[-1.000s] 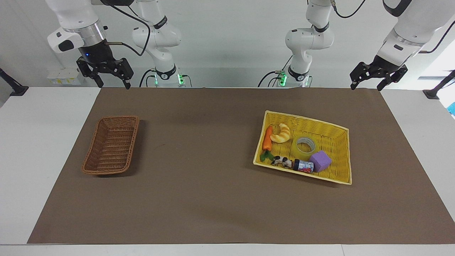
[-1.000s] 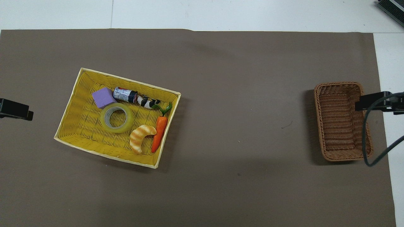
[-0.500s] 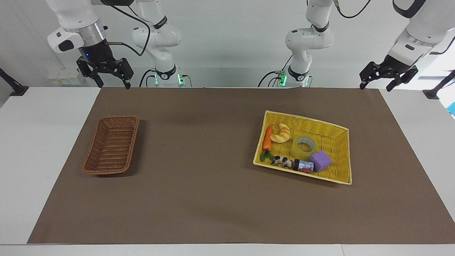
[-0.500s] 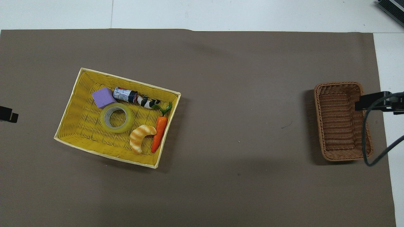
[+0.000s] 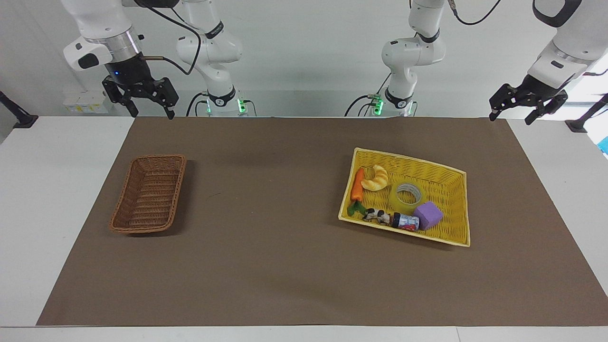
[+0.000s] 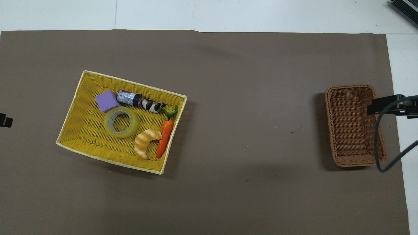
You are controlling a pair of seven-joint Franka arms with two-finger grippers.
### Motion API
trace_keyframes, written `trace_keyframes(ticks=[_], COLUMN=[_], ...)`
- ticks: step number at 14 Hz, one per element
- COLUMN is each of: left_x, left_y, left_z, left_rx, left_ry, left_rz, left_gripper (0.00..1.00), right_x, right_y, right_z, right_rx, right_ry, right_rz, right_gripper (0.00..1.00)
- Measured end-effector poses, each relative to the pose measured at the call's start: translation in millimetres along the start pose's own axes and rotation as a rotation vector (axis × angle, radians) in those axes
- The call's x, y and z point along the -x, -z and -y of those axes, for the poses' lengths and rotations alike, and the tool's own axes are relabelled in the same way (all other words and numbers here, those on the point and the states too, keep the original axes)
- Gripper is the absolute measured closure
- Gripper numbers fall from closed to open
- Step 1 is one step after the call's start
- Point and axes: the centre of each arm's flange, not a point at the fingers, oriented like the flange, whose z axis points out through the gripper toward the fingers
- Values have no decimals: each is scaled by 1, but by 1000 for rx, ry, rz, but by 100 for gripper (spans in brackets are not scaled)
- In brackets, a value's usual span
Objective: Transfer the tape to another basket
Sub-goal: 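Reach the left gripper into the yellow tray toward the tape roll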
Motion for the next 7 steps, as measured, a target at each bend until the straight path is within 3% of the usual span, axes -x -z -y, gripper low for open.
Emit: trace_keyframes(ticks=[7], left_x=[-34], left_y=[-87], left_z=[-86], left_rx=[-7], left_ry=[-121], left_rz=[-10], left_gripper=[0], right_x=[0], right_y=[0], right_z=[0], right_rx=[0], right_ry=[0], right_rz=[0], right_gripper=[0])
